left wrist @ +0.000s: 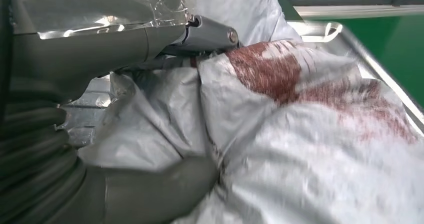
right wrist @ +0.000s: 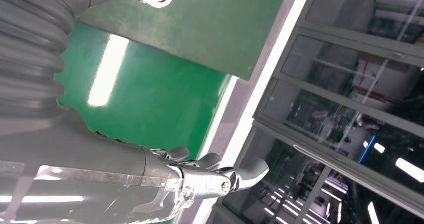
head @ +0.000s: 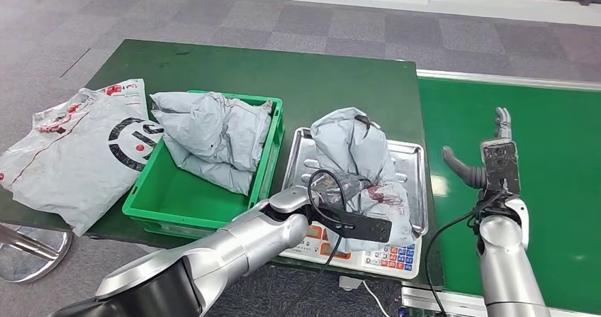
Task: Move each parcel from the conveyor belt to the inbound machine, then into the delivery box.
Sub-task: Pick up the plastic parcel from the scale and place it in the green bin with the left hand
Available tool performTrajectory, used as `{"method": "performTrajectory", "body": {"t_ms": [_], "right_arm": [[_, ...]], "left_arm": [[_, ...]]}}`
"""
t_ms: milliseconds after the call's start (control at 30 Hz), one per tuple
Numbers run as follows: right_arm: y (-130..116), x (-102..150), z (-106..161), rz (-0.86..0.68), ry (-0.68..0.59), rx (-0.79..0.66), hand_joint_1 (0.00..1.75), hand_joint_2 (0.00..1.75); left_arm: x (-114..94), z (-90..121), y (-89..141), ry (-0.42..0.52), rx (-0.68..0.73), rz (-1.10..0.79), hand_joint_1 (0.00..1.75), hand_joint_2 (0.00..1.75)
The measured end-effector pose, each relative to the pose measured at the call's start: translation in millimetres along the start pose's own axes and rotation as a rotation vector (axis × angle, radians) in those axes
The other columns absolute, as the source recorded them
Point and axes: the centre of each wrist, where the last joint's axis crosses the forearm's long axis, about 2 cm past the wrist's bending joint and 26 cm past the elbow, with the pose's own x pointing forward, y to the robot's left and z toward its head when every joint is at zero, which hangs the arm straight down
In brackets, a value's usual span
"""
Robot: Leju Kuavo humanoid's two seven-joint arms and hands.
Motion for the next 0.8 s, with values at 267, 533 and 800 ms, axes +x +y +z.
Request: {"method": "performTrajectory", "body": {"t_ms": [267,533,800], "right_arm": [[-1,-4,1,-0.063,0.004,0.036,0.00,1.75],[-12,-9,-4,-0.088,0.006,0.032,0.00,1.75],[-17,-12,-5,-0.096,0.017,0.038,0.00,1.75]], "left_arm": [[0,-1,23,-0.090,0.180,0.184,1.75,1.75],[6,-2,56,-0.115,0.251,0.195,1.75,1.75],[6,-2,63,-0.122,0.274,0.209,1.75,1.75]]}}
